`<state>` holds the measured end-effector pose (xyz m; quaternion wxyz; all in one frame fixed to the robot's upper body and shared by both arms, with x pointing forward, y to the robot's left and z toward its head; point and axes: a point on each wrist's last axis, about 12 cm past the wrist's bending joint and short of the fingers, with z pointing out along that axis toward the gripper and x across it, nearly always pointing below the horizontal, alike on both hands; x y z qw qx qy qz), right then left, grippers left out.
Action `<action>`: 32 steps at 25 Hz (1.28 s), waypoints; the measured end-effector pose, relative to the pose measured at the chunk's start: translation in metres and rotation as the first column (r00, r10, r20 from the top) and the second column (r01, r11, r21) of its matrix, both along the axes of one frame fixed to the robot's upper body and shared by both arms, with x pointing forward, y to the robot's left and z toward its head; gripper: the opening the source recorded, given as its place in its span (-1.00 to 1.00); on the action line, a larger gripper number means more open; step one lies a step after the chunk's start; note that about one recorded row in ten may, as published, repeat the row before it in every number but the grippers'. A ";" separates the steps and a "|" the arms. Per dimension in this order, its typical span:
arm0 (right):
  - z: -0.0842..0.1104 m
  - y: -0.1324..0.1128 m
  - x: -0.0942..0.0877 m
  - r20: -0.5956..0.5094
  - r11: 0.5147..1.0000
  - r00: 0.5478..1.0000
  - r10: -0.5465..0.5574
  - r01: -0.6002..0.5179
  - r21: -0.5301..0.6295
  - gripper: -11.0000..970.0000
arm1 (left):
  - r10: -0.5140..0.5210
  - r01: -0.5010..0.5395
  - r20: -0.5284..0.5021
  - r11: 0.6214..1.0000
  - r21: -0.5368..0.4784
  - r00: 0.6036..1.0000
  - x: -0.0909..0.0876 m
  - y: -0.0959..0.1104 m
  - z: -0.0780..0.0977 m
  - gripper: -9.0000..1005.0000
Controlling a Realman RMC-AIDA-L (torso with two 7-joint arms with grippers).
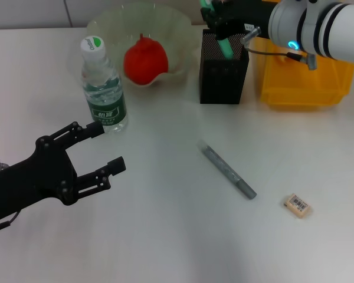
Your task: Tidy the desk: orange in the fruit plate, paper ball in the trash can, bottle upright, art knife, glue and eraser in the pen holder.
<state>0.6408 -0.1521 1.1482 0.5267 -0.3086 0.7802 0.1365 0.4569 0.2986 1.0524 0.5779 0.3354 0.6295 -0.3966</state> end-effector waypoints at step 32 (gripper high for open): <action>0.047 -0.013 -0.084 -0.643 0.853 0.765 -0.047 -0.305 -0.424 0.49 | 0.000 0.000 -0.009 1.000 0.017 1.000 0.002 0.001 -0.001 0.63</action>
